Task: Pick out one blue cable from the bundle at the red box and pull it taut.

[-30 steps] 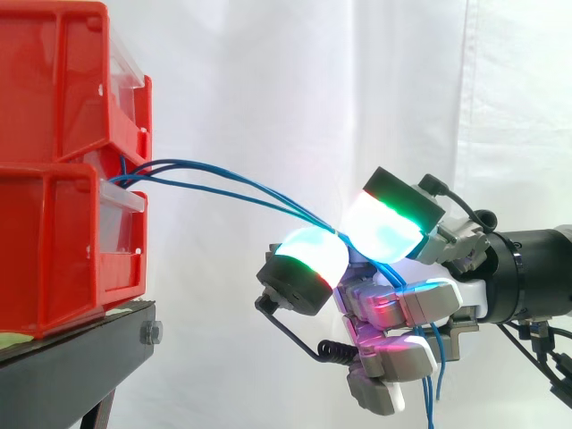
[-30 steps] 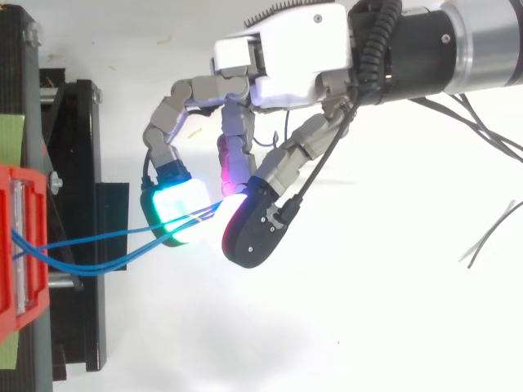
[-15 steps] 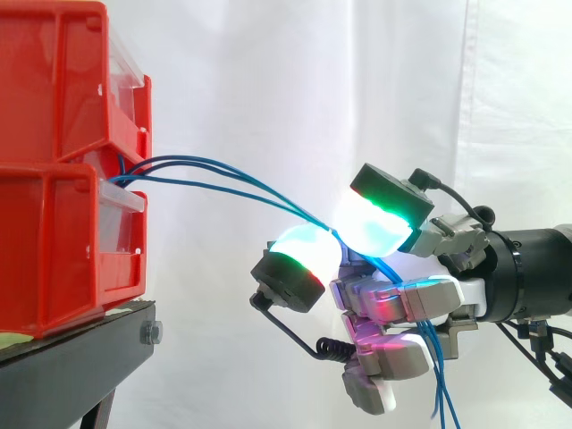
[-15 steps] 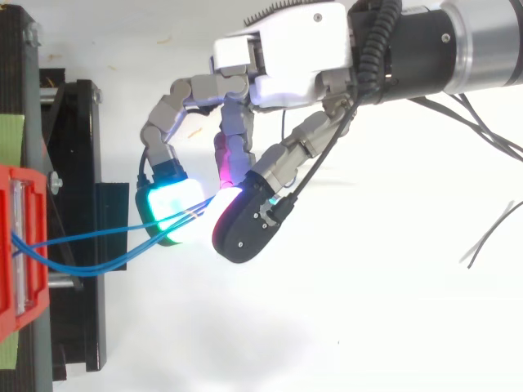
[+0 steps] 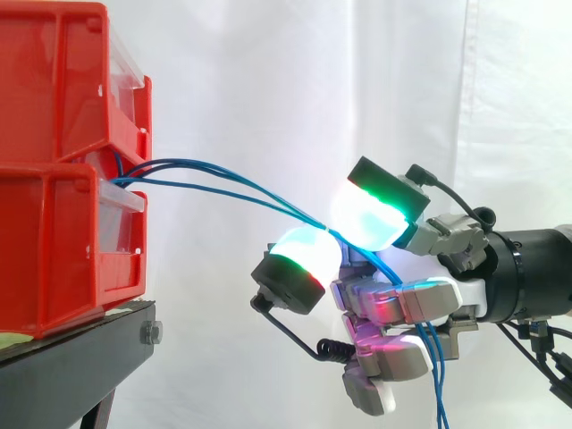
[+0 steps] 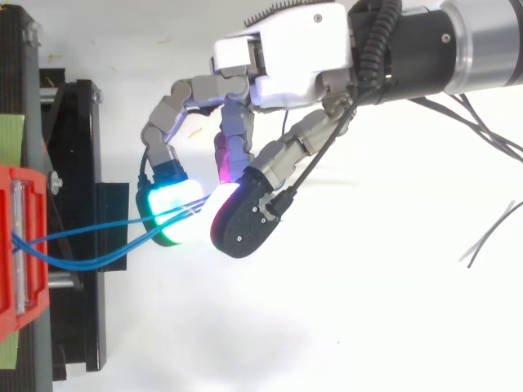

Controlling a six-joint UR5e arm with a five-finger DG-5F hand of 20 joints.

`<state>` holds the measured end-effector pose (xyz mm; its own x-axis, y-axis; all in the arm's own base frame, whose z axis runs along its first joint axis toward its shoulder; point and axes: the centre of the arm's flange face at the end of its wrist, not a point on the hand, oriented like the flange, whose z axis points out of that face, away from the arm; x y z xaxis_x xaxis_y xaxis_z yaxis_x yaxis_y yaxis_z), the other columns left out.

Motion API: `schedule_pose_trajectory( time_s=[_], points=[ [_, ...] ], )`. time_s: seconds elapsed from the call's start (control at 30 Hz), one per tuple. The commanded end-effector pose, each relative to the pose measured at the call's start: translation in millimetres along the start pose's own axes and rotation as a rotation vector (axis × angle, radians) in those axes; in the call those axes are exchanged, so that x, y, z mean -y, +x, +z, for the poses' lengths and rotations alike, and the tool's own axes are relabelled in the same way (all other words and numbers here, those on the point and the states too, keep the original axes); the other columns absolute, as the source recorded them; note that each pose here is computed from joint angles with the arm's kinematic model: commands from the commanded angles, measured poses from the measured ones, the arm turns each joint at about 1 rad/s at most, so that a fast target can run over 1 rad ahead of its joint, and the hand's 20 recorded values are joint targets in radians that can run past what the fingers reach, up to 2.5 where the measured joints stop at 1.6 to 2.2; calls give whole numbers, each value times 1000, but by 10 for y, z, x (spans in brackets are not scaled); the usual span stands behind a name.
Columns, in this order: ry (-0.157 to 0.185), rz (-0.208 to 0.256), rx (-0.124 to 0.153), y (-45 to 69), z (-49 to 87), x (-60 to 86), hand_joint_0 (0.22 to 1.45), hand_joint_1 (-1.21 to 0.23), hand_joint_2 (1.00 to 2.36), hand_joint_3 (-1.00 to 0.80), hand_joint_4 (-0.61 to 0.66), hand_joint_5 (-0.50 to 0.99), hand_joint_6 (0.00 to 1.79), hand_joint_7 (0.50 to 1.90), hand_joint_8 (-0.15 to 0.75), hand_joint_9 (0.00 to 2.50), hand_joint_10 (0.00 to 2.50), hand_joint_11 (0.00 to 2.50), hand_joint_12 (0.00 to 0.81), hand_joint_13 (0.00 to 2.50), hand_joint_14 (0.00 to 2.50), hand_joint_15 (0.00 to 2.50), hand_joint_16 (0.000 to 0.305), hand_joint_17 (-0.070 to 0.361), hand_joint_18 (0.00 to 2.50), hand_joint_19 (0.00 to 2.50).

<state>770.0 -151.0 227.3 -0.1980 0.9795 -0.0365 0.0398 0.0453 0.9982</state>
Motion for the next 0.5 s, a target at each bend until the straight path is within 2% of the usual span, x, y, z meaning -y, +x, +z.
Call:
schedule_pose_trajectory(
  time_s=[0.0,0.33,0.47],
  points=[
    [0,0,0,-1,0,4,479,-698,1000,-500,-22,-68,841,893,239,1498,33,879,361,1240,28,789,56,125,940,690],
    [4,2,-7,7,-4,8,467,-646,1000,-500,-43,-66,839,878,243,1503,33,874,363,1249,28,791,57,127,948,683],
    [-2,1,-7,5,-1,-8,535,-610,1000,-500,-58,-68,836,901,228,1508,34,903,341,1233,29,795,51,115,911,711]
  ],
)
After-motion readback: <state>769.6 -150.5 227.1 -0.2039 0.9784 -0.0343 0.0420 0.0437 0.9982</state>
